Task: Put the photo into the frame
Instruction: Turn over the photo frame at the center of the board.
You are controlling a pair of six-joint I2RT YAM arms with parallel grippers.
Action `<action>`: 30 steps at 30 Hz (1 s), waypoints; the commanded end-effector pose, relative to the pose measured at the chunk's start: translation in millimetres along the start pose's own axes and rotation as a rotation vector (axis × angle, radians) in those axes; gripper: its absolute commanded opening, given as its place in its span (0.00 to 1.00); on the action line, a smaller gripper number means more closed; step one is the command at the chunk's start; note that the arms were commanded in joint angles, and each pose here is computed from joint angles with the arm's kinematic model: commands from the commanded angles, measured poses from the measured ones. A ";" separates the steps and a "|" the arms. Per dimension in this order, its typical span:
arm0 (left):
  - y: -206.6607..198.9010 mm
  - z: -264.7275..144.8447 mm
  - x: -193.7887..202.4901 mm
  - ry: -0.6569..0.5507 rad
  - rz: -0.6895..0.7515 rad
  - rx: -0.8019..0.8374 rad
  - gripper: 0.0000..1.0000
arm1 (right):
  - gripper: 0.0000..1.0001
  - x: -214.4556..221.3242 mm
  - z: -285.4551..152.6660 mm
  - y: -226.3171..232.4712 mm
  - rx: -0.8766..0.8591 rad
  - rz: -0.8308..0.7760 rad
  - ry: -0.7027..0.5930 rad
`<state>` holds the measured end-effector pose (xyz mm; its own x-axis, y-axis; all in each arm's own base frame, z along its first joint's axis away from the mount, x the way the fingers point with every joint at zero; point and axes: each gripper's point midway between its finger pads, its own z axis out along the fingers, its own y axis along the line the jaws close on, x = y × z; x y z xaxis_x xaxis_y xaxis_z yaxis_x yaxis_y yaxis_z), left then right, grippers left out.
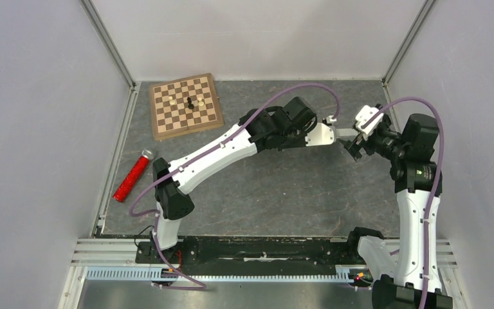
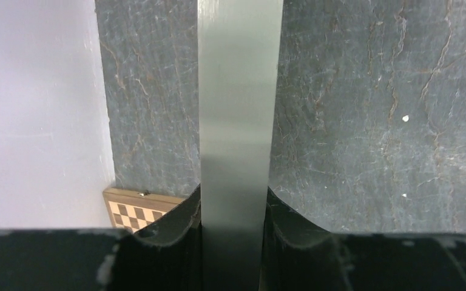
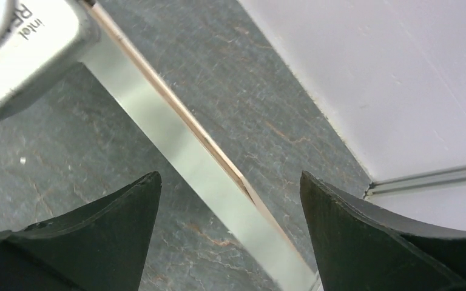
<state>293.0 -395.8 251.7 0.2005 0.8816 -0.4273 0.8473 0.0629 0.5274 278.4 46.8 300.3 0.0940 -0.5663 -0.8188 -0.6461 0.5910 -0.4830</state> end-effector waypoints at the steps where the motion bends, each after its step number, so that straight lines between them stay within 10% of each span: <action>1: 29.5 -38.8 -23.3 -0.119 -0.200 -0.076 0.02 | 0.88 -39.7 -19.0 -37.1 0.175 0.075 -0.051; 13: 55.7 -73.8 -30.5 -0.213 -0.479 -0.108 0.02 | 0.90 -42.7 -51.3 -84.2 0.547 0.345 -0.057; 30: 116.7 -115.4 -43.0 -0.488 -0.976 -0.025 0.02 | 0.89 -38.0 -39.5 -95.6 0.585 0.493 -0.115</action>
<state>322.0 -347.6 320.2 -0.3945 0.5407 -0.7429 0.7637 0.6426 0.0622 302.2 -8.2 380.6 -0.0347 -0.1475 -0.9885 -0.1556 0.9778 -0.1404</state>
